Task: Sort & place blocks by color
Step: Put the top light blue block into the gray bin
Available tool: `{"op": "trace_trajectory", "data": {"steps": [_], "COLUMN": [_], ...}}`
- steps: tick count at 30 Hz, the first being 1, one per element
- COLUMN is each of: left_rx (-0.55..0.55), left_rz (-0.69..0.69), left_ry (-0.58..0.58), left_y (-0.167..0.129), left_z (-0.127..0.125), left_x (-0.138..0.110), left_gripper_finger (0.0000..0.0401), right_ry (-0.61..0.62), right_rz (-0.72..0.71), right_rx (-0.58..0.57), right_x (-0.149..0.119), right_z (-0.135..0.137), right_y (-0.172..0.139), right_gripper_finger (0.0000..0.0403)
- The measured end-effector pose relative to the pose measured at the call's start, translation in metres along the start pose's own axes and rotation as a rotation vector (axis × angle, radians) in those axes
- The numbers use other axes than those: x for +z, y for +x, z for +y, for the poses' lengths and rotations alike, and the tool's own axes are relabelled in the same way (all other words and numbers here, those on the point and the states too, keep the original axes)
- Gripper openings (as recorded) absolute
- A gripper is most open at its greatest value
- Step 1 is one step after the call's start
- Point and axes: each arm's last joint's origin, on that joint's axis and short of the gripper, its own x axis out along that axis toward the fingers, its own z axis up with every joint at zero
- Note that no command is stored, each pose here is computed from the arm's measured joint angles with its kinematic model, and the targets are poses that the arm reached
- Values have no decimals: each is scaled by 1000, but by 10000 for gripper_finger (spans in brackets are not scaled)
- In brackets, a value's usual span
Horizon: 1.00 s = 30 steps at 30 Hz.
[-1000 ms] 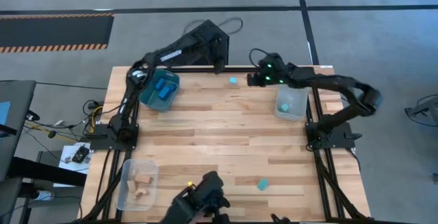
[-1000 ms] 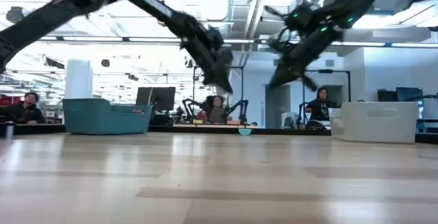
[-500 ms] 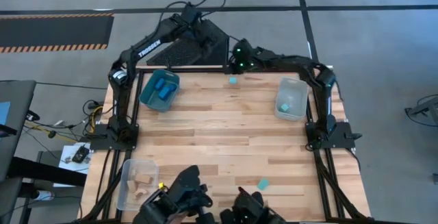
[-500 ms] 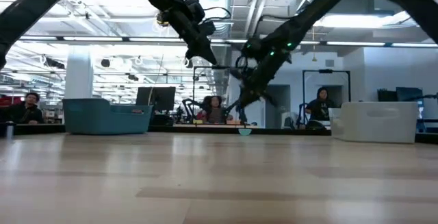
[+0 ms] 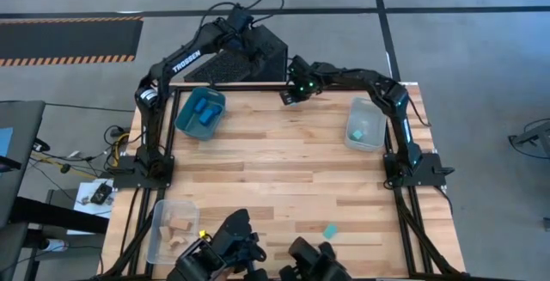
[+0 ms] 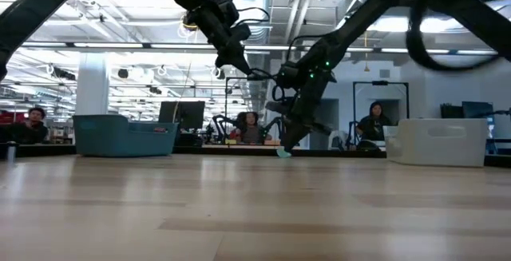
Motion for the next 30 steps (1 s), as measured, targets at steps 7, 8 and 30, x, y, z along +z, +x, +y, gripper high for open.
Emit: {"op": "trace_trajectory", "data": {"steps": [7, 8, 30], "left_rx": [-7, -10, 29], "left_rz": [15, 23, -262], "left_ry": [-24, -27, -115], "left_y": [0, 0, 116], "left_z": [0, -1, -23], "left_x": [-2, -3, -74], "left_gripper_finger": [0, 0, 173], "right_ry": [-83, -102, -49], "right_rz": [156, 195, -41], "right_rx": [-7, 5, -37], "right_x": [-19, -25, -3], "right_z": [8, 12, 6], "right_y": [5, 2, -90], "right_gripper_finger": [2, 3, 6]}}
